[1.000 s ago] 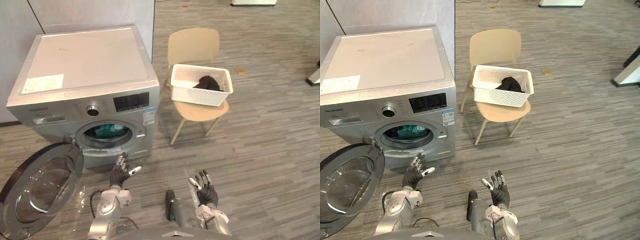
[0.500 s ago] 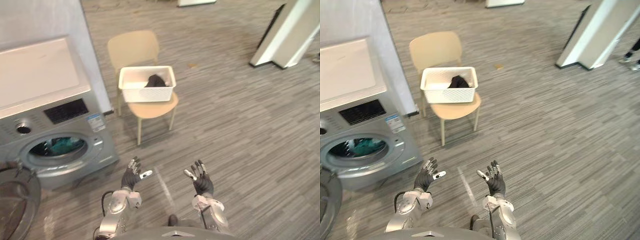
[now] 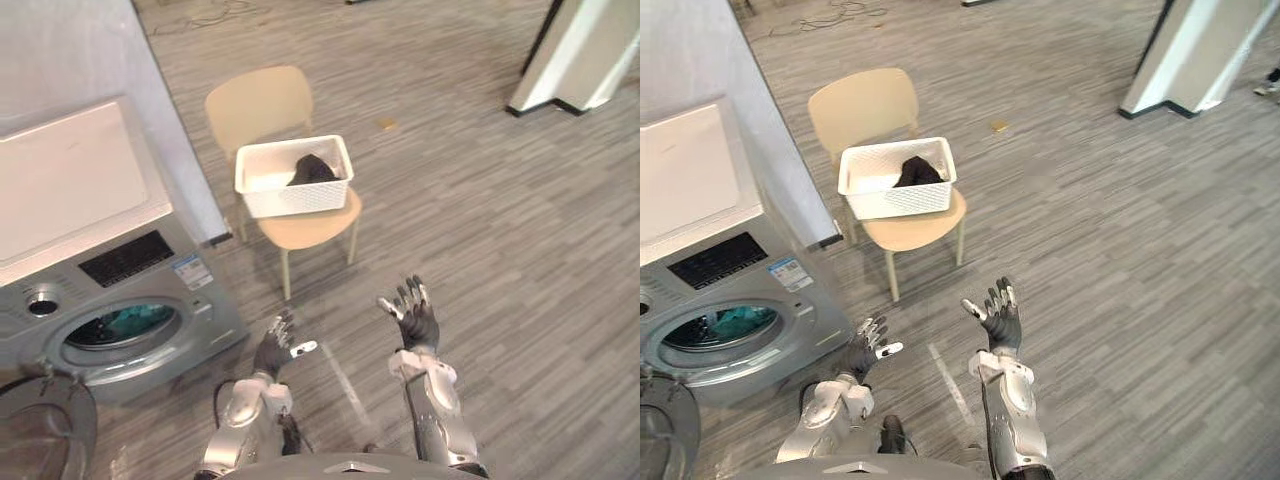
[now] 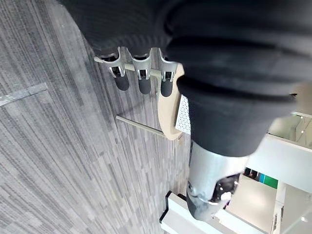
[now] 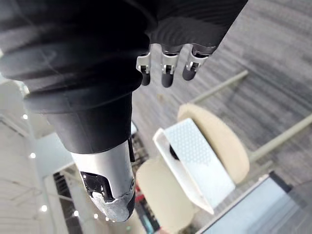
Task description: Pick up the laundry basket with both hands and put the clothes into the washing machine.
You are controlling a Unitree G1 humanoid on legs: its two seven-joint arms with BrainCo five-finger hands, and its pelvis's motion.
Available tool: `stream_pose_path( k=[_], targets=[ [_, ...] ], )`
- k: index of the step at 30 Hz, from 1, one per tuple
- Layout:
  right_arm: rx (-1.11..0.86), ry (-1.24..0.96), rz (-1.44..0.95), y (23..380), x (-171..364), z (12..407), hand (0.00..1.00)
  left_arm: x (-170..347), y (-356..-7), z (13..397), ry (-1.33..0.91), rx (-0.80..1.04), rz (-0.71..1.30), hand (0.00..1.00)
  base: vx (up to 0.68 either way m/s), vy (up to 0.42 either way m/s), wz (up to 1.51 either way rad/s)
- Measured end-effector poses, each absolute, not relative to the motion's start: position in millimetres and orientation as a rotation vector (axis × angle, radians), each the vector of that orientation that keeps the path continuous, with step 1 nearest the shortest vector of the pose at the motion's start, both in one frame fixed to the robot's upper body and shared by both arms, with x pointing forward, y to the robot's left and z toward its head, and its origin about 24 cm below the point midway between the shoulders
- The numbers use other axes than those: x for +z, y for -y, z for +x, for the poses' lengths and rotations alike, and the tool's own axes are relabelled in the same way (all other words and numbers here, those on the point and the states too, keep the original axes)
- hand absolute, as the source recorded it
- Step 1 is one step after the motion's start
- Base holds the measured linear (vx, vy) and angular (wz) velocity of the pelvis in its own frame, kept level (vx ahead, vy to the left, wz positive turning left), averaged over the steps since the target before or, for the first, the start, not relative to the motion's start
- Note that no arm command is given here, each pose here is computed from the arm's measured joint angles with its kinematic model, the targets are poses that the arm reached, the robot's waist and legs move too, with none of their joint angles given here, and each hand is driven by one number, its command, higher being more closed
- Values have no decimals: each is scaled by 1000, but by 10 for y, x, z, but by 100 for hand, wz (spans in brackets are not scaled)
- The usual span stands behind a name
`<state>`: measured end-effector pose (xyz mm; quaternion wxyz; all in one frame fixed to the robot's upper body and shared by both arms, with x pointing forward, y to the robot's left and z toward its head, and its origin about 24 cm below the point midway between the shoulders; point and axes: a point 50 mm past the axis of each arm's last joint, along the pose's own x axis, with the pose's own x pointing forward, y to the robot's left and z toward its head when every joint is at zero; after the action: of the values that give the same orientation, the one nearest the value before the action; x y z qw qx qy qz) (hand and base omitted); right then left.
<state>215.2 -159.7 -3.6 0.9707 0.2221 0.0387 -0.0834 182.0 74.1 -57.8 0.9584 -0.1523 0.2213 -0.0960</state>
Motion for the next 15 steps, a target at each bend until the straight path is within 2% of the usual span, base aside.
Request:
stream_pose_path(
  k=[8,15],
  targets=[
    [-216,-107,485,1529,-125,2122,0,-489,-563,1911,-413,-348,-180,0,313,73,39],
    [-265,18,503,1661,135,2118,0,-282,-513,2027,-313,-357,-183,0,292,-124,20]
  ],
)
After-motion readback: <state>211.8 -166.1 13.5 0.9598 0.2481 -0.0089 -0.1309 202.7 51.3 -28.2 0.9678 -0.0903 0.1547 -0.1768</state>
